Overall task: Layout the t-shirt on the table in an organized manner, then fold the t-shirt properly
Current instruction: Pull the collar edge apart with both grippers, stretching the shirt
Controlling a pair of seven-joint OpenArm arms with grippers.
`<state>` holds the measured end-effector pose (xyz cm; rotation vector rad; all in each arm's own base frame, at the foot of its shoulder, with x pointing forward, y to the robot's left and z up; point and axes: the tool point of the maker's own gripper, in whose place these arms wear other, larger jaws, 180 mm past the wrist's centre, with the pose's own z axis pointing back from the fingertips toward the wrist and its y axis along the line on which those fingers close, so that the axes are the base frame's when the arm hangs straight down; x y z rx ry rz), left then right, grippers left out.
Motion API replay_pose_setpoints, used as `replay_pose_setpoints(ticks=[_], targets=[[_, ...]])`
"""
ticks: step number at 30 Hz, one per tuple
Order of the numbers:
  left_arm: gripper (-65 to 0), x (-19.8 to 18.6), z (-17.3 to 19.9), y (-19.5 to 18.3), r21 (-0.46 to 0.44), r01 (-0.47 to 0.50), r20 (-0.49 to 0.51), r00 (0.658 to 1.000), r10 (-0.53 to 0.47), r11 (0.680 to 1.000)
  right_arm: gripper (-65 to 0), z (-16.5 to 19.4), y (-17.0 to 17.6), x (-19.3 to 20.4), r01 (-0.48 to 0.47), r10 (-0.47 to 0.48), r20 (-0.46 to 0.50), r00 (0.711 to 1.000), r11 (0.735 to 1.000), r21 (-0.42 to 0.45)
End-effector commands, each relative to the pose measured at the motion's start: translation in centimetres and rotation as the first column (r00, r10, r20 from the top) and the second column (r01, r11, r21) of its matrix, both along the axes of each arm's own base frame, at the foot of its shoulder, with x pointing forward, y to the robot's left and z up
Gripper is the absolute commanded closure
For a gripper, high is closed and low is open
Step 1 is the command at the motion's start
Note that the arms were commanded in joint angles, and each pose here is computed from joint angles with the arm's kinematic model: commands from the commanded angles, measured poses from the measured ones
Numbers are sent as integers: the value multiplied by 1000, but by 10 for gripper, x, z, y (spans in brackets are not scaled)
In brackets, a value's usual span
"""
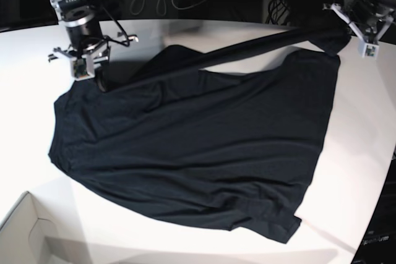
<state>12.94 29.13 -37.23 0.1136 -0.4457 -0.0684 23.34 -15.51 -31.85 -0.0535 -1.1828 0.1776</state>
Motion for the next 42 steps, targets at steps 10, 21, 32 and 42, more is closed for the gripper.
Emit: replay_pose_setpoints(ticks=[10,21,32,42], targets=[[-1,41,27,24,86,0,24,1000,-2,996,0,6,0,31,1,-1,71,997,1000,13],[-1,80,41,18,54,-25,98,995,20,998,0,-16,18,57,-39,37,44,998,998,43],[-1,91,-1,2,-80,-25,16,1000,27,997,0,-35,15,75,-30,30,12,999,999,46],[-99,102,-5,-8,-119,-24,28,999,28,993,0,-32,10,89,-23,22,28,999,999,38]])
